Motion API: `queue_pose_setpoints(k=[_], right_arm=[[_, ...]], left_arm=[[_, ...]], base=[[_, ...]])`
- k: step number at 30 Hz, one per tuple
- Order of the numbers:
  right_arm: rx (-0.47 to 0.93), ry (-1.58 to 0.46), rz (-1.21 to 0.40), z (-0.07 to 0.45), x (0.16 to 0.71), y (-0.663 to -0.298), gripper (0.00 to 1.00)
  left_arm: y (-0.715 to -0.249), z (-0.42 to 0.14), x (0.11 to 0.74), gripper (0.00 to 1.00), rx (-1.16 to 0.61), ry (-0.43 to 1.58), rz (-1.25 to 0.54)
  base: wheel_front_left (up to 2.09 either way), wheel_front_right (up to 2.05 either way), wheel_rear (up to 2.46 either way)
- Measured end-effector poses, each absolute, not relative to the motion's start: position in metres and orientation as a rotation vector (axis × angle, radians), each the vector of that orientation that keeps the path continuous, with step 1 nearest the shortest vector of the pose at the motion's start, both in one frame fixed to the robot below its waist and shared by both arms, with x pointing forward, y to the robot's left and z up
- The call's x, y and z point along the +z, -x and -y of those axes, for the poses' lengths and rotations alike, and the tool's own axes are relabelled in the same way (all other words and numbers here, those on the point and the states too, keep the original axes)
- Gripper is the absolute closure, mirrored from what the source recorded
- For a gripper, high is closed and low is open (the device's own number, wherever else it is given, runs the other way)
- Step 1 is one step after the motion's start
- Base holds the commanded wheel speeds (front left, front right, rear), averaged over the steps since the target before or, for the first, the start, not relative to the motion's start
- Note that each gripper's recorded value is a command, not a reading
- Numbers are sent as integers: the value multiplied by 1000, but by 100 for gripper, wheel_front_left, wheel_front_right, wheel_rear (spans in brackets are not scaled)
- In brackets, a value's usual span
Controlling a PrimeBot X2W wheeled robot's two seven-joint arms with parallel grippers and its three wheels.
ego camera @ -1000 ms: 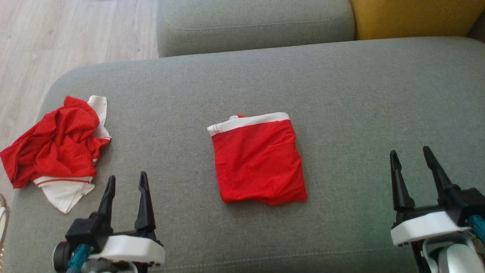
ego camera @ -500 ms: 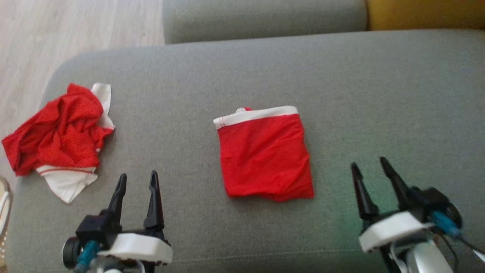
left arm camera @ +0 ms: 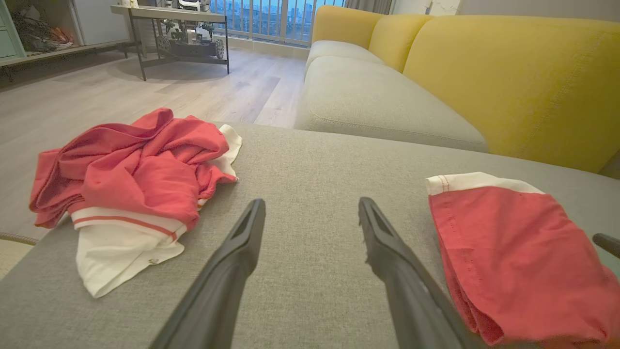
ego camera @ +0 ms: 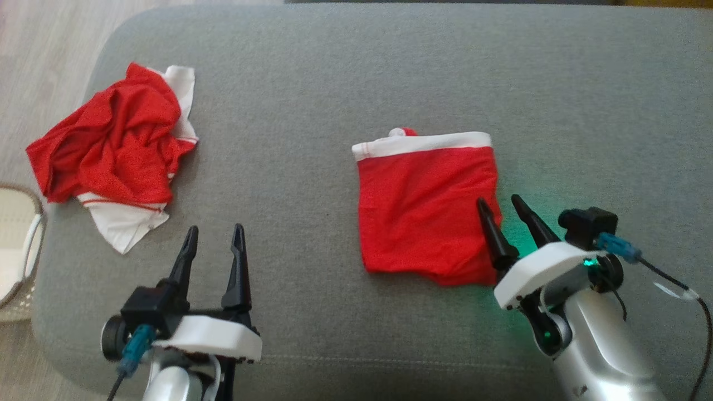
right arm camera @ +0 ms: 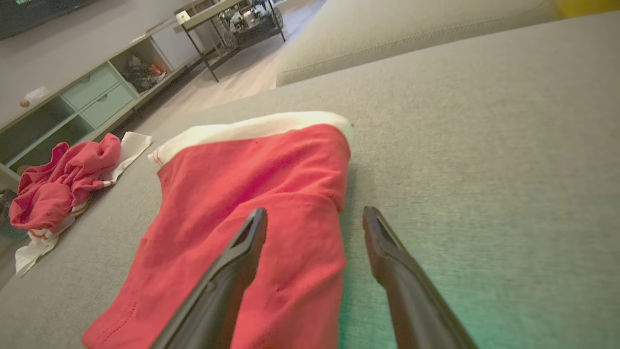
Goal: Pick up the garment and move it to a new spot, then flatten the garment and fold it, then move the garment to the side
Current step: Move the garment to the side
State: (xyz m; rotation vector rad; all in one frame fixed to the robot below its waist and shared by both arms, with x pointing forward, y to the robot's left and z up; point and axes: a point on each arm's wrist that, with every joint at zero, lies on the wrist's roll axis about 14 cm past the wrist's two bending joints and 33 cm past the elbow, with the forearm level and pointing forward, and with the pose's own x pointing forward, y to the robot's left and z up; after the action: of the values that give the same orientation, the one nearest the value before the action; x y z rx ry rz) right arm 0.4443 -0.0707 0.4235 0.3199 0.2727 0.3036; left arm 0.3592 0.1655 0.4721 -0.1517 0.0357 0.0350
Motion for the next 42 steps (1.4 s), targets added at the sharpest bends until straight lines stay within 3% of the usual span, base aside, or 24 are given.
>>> queue_pose_setpoints(k=[6,7,8,19,25,36,42], right_arm=[[358,-286,-341,51,404,-452,3],[360,-280,-352,51,401,-453,45],[361,-275,-362,50,398,-453,100],[413,-110,-348,52,393,-459,100],[399,-4,-321,77,399,-473,100],[250,234,-256,186,432,-521,100],[100,296,-293,266,431,-520,100]], left_arm=[[-364,-173,472,0,53,144,-36],[-364,-174,471,0,54,143,-37],[-364,-174,471,0,56,143,-38],[-370,-166,471,0,29,146,-36],[-382,-140,473,0,-77,137,-28],[-441,-58,485,0,-394,112,55],[-472,-5,481,0,-586,101,98]], base=[[0,0,0],[0,0,0],[0,0,0],[0,0,0],[0,0,0],[0,0,0],[0,0,0]])
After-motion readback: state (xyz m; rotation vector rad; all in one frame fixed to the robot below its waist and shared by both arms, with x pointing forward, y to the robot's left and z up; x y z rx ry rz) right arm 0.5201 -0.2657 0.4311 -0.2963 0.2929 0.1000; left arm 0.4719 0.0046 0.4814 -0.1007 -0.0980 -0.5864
